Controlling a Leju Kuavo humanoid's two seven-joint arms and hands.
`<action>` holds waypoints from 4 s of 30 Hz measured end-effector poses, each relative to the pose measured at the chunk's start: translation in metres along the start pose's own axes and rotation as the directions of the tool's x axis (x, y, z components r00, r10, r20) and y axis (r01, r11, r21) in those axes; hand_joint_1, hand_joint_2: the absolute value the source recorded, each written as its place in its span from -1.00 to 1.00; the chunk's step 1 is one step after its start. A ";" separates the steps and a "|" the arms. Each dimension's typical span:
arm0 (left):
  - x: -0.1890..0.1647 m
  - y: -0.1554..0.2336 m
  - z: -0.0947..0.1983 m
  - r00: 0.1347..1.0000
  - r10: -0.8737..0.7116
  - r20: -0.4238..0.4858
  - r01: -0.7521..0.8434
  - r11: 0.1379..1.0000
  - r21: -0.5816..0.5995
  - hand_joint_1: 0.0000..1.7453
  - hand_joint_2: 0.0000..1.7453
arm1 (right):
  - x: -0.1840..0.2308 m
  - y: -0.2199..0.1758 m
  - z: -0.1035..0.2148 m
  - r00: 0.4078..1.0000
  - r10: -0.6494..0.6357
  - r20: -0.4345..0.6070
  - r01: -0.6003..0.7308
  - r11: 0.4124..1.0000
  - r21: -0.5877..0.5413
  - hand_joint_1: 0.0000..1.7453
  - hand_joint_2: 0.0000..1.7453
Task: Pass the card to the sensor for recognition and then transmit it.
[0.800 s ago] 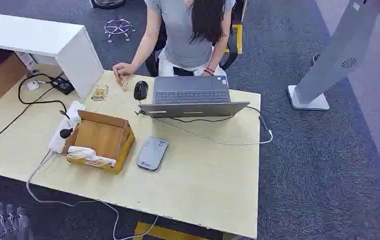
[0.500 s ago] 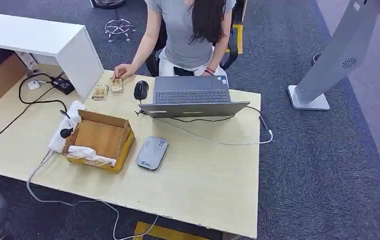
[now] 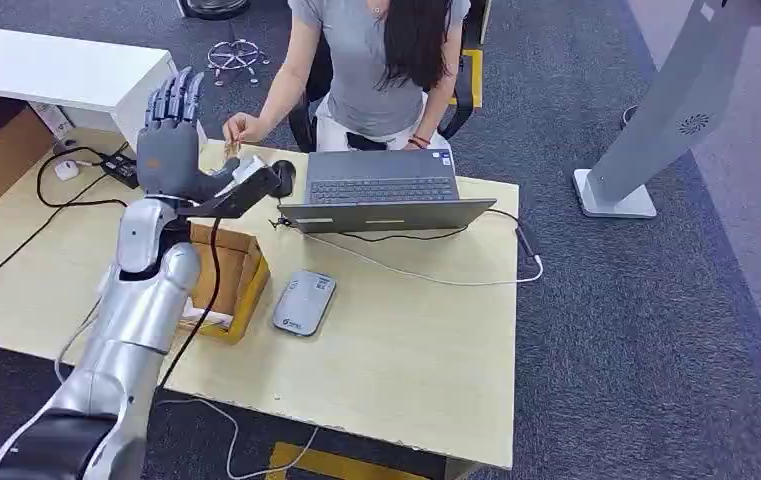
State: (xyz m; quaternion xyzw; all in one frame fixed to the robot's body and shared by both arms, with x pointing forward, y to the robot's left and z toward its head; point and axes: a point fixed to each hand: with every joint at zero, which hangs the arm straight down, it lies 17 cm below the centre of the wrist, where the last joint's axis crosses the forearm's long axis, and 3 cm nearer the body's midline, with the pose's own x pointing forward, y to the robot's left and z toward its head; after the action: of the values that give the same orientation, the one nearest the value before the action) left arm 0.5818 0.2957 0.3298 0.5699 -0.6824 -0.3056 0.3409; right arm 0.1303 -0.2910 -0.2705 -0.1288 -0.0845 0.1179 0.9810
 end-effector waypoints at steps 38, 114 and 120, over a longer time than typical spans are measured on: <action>0.004 -0.053 -0.021 0.994 -0.082 0.072 0.093 0.982 -0.162 1.00 1.00 | 0.019 0.004 0.002 0.996 0.037 0.079 -0.037 0.999 0.005 -1.00 -1.00; 0.068 -0.115 0.194 0.978 0.072 0.196 0.014 0.913 -0.409 1.00 1.00 | -0.007 -0.005 -0.002 0.995 -0.004 0.099 0.005 1.000 -0.006 -1.00 -1.00; 0.068 -0.143 0.195 0.983 0.055 0.176 0.036 0.878 -0.477 1.00 1.00 | -0.003 -0.006 -0.002 0.995 0.006 0.100 -0.005 1.000 -0.006 -1.00 -1.00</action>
State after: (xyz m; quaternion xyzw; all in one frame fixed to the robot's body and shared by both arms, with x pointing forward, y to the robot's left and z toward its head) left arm 0.4963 0.2113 0.1096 0.4341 -0.6173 -0.5140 0.4078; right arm 0.1291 -0.2978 -0.2713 -0.1256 -0.1334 0.1267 0.9749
